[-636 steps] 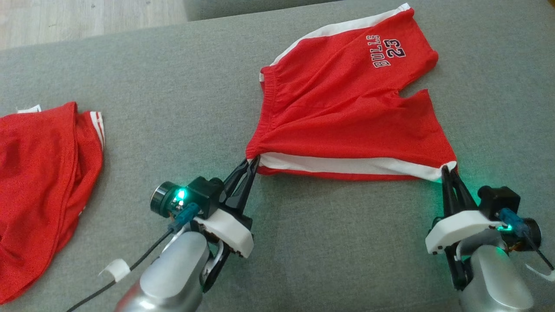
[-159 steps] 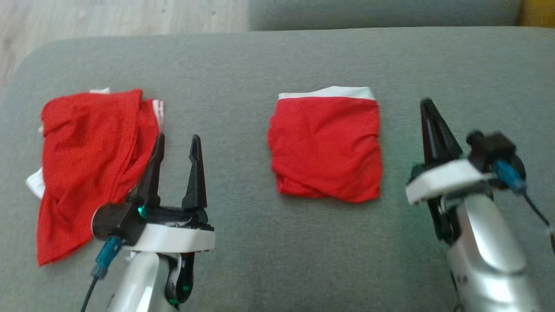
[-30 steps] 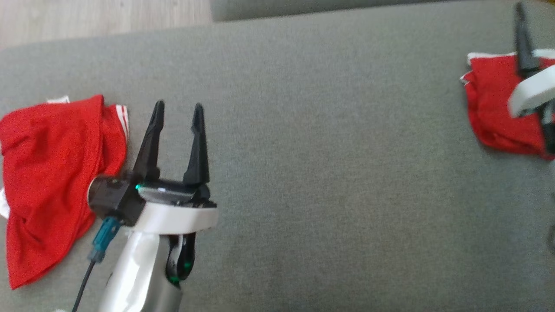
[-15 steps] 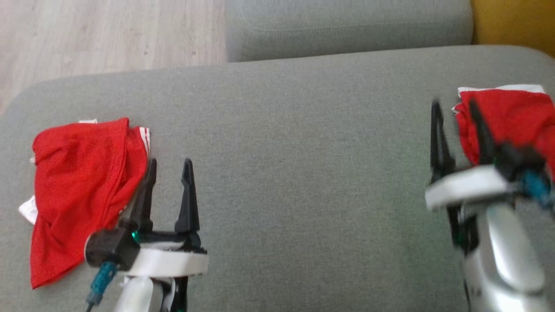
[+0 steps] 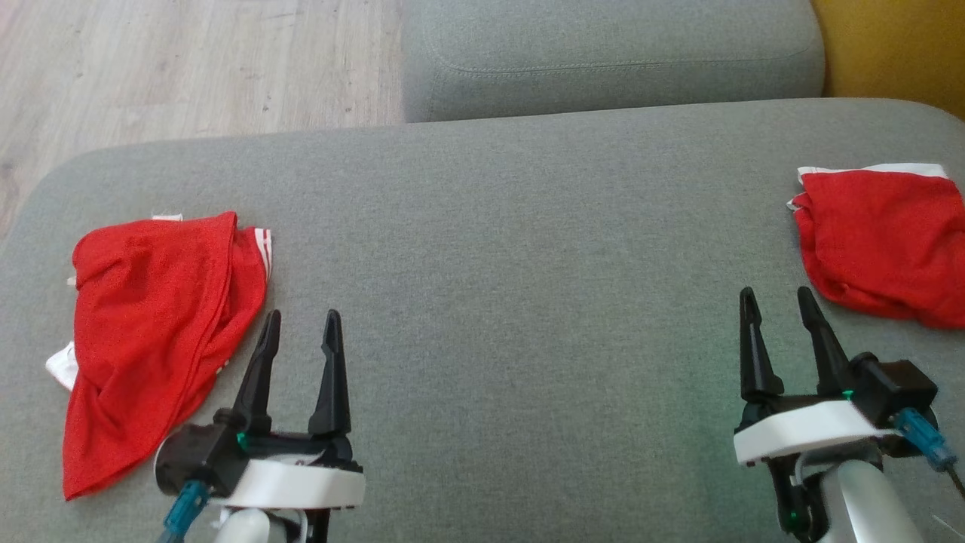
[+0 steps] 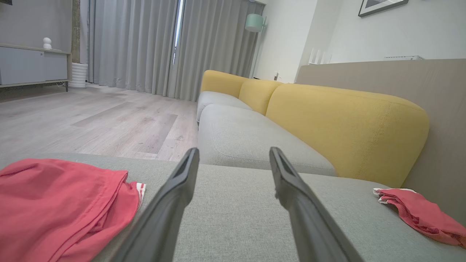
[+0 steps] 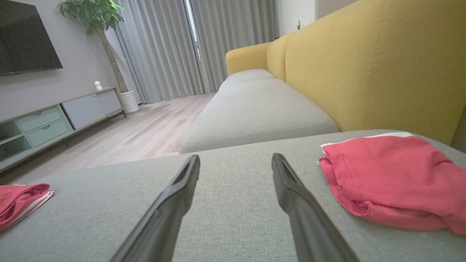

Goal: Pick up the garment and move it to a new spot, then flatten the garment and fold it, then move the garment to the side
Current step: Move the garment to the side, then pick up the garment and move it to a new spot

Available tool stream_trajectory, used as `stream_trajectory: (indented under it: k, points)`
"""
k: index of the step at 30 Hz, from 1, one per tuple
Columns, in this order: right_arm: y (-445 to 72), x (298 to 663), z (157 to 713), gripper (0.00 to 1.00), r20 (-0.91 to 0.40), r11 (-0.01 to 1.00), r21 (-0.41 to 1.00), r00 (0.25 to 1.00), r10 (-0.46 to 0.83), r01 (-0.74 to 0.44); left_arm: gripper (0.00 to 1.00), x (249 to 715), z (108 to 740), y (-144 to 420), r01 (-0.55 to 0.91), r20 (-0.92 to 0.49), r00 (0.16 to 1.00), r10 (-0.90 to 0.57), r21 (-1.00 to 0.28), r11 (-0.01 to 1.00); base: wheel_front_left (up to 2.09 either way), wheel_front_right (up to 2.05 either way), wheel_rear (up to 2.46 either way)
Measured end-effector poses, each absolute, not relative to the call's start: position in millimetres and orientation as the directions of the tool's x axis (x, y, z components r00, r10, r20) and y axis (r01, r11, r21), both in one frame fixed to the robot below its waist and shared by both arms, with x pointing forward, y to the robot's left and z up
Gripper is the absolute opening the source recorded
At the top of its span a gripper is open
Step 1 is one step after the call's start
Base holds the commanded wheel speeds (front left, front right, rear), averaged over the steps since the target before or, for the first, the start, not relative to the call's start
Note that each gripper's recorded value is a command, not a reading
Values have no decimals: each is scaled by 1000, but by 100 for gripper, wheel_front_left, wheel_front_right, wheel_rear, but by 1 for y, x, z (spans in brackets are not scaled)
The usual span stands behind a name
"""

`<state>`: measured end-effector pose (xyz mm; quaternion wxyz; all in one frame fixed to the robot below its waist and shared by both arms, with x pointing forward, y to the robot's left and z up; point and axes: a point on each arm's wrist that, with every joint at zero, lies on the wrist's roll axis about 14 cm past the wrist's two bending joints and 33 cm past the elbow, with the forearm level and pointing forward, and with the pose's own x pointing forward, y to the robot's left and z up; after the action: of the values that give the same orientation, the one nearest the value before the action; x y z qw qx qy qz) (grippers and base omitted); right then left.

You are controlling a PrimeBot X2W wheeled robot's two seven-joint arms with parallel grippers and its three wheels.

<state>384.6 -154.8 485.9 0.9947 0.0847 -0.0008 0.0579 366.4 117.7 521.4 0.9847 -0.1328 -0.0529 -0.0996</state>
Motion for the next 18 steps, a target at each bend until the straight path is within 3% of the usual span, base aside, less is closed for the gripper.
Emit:
stream_trajectory:
  k: [18]
  points:
    - [-151,381,490,100,25,979,155,992,128,-130,100,366,527,116,222,150,970,-189,-249,943,0,0,0]
